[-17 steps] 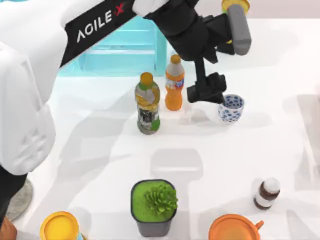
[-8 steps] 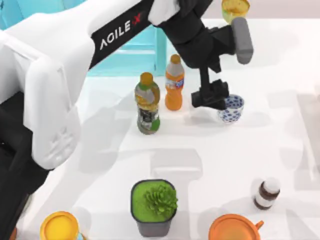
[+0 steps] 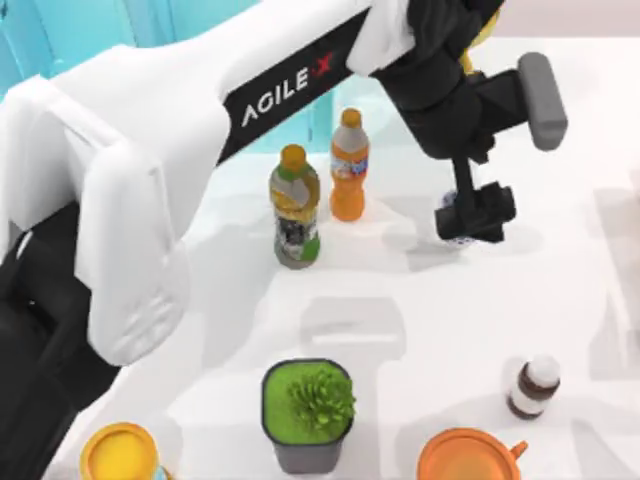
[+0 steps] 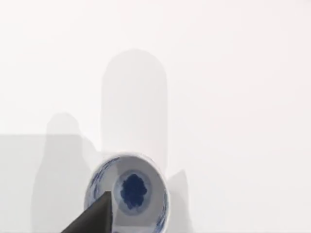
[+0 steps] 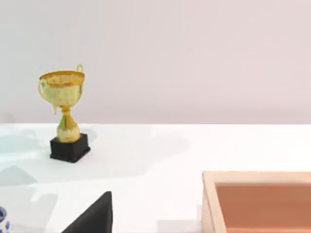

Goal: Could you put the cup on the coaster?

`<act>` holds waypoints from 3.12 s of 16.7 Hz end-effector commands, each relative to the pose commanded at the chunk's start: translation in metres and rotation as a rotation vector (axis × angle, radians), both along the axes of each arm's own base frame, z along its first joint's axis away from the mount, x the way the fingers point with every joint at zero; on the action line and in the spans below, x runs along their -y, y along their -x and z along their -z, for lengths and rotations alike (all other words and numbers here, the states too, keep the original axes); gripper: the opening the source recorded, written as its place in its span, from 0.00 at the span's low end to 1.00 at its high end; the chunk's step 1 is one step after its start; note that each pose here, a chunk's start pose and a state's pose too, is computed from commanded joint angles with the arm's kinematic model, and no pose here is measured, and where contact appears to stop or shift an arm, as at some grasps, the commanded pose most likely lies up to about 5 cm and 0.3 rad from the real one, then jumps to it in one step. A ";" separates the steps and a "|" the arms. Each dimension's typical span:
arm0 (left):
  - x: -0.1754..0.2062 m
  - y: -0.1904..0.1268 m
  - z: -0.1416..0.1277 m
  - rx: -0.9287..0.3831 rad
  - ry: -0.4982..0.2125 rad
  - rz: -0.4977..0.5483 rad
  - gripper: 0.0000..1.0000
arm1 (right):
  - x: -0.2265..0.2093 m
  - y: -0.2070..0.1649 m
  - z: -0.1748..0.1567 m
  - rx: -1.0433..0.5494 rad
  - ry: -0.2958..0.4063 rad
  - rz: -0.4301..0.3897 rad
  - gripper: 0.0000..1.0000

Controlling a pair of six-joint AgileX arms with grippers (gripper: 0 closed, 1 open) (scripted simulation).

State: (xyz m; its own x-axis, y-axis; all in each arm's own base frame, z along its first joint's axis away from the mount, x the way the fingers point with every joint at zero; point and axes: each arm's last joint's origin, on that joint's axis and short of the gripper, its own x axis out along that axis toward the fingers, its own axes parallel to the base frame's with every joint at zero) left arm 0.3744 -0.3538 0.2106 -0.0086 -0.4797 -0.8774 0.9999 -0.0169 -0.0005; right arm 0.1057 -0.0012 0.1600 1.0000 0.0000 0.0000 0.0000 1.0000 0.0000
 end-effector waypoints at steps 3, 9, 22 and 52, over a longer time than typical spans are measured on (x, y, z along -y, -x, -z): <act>0.013 -0.002 0.026 -0.001 -0.002 0.000 1.00 | 0.000 0.000 0.000 0.000 0.000 0.000 1.00; 0.008 -0.026 0.085 0.000 -0.002 0.003 1.00 | 0.000 0.000 0.000 0.000 0.000 0.000 1.00; 0.007 -0.028 0.087 0.001 -0.001 0.003 0.32 | 0.000 0.000 0.000 0.000 0.000 0.000 1.00; -0.169 0.078 -0.049 -0.209 -0.129 -0.713 0.00 | 0.000 0.000 0.000 0.000 0.000 0.000 1.00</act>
State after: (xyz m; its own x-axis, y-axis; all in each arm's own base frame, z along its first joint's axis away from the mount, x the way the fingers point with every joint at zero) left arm 0.2961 -0.1845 0.2597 0.0929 -0.3251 -0.9411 0.7472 0.6474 -0.1499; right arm 0.1057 -0.0012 0.1600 1.0000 0.0000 0.0000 0.0000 1.0000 0.0000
